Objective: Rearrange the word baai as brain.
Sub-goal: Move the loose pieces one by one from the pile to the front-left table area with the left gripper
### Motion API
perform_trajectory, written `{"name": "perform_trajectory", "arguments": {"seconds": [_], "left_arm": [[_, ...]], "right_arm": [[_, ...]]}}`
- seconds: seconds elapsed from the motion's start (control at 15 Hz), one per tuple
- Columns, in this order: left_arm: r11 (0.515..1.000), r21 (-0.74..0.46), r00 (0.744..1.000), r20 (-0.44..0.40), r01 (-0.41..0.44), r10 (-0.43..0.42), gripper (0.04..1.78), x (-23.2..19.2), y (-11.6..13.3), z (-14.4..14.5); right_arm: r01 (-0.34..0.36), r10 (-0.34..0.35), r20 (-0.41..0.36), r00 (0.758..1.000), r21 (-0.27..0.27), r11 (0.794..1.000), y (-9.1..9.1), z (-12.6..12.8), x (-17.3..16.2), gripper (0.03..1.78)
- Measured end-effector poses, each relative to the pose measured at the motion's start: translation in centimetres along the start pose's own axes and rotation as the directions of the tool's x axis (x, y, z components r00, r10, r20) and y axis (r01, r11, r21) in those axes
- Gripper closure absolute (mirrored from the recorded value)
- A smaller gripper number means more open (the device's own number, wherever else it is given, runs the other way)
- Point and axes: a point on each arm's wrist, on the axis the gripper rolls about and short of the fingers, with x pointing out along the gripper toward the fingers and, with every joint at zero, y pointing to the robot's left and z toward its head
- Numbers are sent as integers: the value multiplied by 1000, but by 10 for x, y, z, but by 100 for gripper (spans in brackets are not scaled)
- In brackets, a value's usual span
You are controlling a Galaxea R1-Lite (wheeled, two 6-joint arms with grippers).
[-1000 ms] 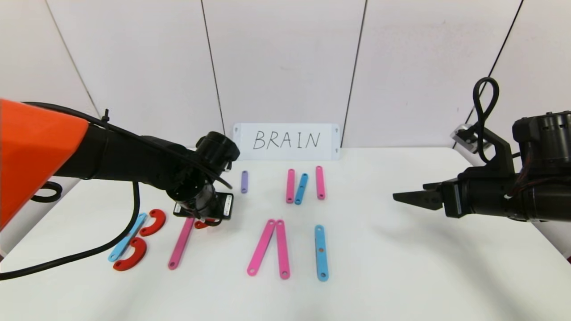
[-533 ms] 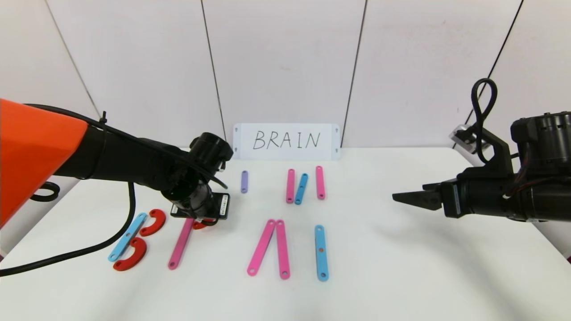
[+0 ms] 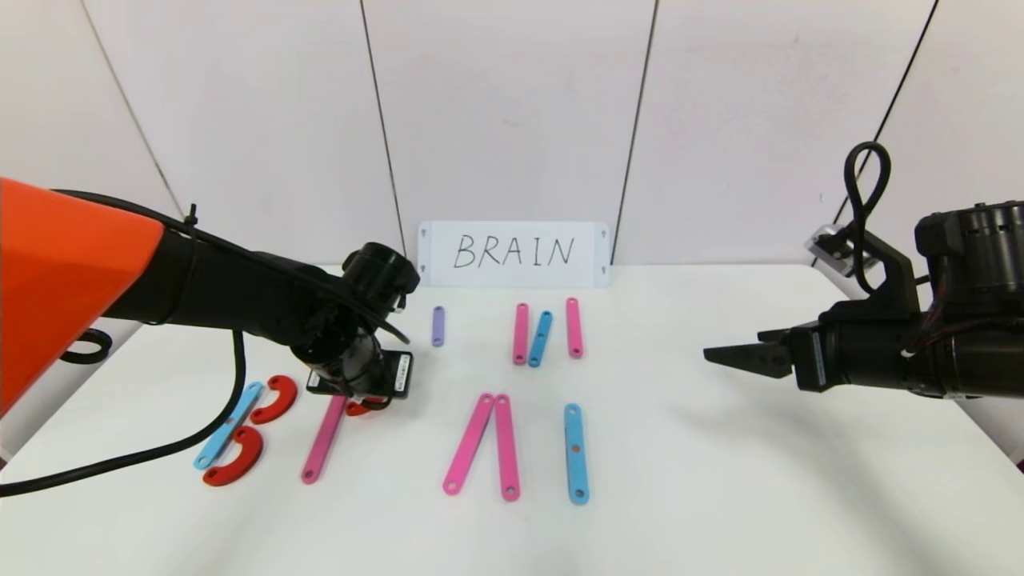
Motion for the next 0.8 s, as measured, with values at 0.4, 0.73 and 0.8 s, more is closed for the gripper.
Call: {"name": "perform_trajectory", "arguments": {"seconds": [0.4, 0.73, 0.8], "left_arm": [[1000, 1, 1000, -2, -2, 2, 92, 3, -1, 0], [1000, 0, 999, 31, 14, -14, 21, -1, -4, 5], [1000, 4, 999, 41, 19, -19, 14, -3, -5, 7]], "right_arm": [[0, 0, 0, 1000, 1, 1000, 0, 0, 0, 7], [-1, 1, 0, 1000, 0, 1000, 0, 0, 0, 7], [-1, 1, -1, 1000, 0, 1000, 0, 0, 0, 7]]}}
